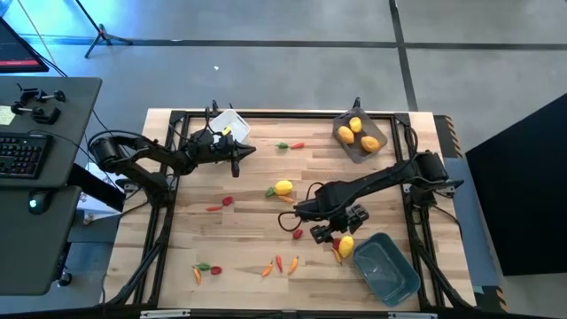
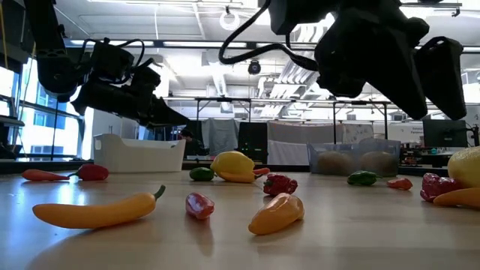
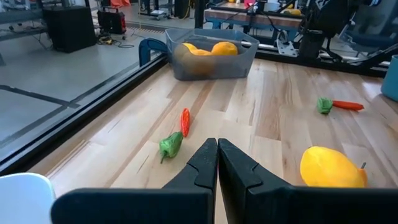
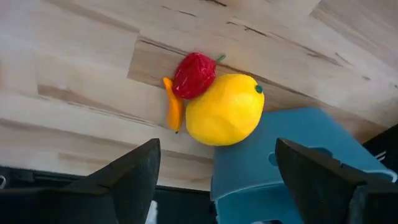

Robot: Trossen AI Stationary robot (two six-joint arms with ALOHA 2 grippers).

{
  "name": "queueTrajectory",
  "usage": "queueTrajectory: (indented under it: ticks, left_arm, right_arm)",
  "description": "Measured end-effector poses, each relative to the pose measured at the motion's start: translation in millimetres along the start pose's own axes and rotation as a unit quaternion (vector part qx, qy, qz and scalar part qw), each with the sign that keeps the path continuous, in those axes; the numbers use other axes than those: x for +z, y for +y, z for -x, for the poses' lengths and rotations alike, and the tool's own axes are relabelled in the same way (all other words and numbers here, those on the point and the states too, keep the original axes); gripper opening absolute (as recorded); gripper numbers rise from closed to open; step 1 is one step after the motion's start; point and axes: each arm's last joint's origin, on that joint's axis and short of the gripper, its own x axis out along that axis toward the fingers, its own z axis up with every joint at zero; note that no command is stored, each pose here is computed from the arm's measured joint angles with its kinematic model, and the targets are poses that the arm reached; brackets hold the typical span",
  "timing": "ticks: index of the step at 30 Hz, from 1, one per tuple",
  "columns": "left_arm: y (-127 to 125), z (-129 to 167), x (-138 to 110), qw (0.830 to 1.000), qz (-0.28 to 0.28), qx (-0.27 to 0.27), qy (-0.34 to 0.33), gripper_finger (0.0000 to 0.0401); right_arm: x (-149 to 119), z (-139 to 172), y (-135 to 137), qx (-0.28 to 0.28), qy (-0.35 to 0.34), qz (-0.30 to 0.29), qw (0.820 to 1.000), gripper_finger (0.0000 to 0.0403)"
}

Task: Sort produce into baskets
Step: Put the lemon into the black bin

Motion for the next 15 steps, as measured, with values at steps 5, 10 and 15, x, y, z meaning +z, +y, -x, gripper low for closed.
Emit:
queueTrajectory:
  ticks: [5,10,15]
  left_arm:
    - [0.1,0.0,0.0,1.0,0.015,0.0,0.0,0.0]
    - [0.1,0.0,0.1,1.0,0.017,0.0,0.0,0.0]
    - [0.1,0.0,0.0,1.0,0.017,0.0,0.0,0.0]
  right_arm:
    - [-4.9,-2.5,-0.1,-0.009,0.001,-0.038,0.999,0.0307]
    - [-5.3,-17.0,-4.5,-0.027,0.002,-0.063,0.998,0.0307]
    - [1.1,-35.9,-11.0,-0.033,0.009,-0.065,0.997,0.0307]
